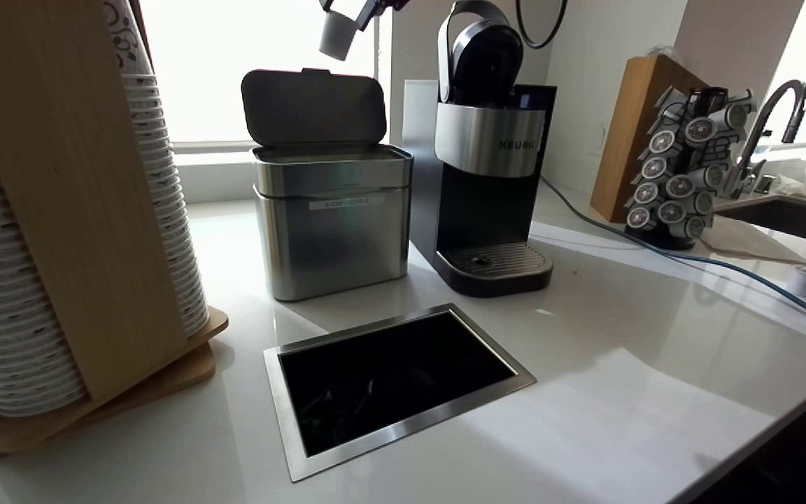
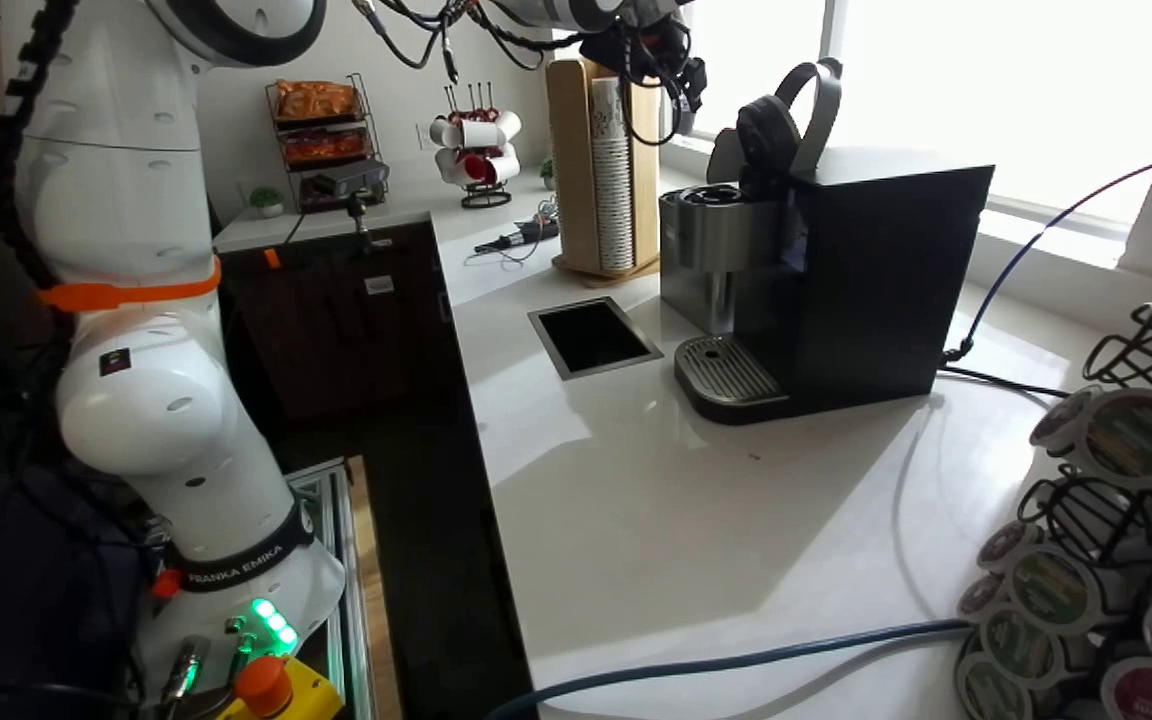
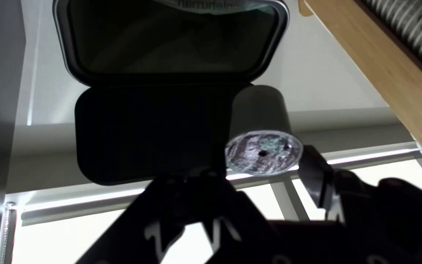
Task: Remove the coffee pod from the coffeemaker and place it in the silver bin then close the bin.
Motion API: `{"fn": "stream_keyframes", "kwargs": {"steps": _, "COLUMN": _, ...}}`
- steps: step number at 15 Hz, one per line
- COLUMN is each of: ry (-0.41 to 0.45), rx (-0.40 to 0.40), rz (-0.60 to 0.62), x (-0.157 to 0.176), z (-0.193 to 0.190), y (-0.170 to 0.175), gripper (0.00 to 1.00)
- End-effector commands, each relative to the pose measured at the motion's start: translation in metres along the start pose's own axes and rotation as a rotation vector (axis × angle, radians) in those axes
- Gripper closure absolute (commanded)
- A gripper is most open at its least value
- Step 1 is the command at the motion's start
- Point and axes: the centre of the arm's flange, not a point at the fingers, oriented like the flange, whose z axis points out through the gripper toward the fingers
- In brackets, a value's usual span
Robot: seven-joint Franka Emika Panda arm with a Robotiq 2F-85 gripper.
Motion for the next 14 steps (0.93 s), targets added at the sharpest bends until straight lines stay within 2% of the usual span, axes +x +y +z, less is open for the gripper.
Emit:
{"fn": "stream_keyframes", "kwargs": {"steps": 1, "ry": -0.044, "rx": -0.068, "rz": -0.02, "x": 0.011, "z": 0.044, "y": 0.002, "gripper": 0.72}}
{"fn": "stream_keyframes", "kwargs": {"steps": 6, "ry": -0.128, "rx": -0.104, "rz": -0.037, "x": 0.006, "z": 0.085, "y": -0.006, "gripper": 0.72}}
{"fn": "stream_keyframes", "kwargs": {"steps": 14, "ry": -0.091, "rx": -0.162, "rz": -0.081, "x": 0.014, "z": 0.124, "y": -0.005, "gripper": 0.72}}
